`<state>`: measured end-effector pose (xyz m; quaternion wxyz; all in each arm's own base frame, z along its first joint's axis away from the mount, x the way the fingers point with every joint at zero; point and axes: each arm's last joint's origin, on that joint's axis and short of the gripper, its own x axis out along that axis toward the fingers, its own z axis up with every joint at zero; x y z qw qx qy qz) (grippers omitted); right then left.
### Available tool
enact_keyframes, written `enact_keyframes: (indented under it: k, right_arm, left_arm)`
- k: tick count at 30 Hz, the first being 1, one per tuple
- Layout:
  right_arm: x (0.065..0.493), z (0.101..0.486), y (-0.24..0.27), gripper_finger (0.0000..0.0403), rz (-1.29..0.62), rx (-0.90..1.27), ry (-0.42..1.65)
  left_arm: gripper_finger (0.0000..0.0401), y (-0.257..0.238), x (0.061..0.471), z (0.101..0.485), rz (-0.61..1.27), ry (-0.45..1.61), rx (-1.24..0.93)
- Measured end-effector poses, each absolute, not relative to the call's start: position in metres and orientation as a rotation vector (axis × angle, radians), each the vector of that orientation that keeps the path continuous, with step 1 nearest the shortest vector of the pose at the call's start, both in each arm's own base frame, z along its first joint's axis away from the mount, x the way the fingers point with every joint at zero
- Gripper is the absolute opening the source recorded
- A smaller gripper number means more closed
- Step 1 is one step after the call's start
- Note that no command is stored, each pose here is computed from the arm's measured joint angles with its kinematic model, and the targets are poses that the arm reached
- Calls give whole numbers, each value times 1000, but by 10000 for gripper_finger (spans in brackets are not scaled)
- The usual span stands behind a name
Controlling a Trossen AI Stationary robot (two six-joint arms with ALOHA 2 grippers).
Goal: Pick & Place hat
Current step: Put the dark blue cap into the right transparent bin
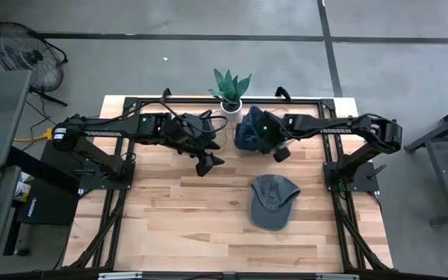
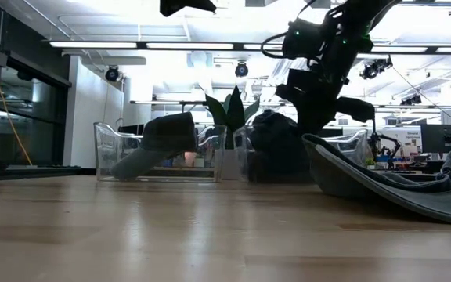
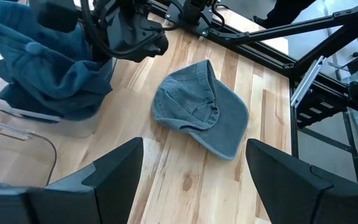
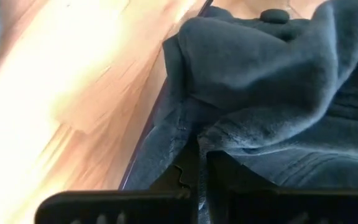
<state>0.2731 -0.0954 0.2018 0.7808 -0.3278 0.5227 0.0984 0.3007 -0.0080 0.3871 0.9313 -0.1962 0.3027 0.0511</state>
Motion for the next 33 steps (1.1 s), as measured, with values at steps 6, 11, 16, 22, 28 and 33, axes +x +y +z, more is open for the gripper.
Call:
enact_keyframes:
  k: [6, 11, 16, 22, 28, 33]
  right_arm:
    - [275, 203, -97, 0, 97, -648, 1138]
    - [274, 203, -99, 14, -2, -590, 1160]
    - [275, 203, -96, 41, -58, -502, 1151]
    - [279, 205, -87, 96, -46, -455, 1130]
    - [290, 223, -79, 150, -71, -462, 1080]
    - [296, 241, -75, 177, -119, -465, 1063]
  left_arm:
    - [280, -8, 301, 387, 105, 620, -402]
    - [280, -8, 300, 386, 107, 627, -402]
    - [280, -8, 300, 387, 107, 626, -402]
    - [280, -8, 300, 387, 107, 626, -402]
    - [280, -8, 300, 387, 107, 626, -402]
    - [280, -8, 300, 387, 96, 628, -406]
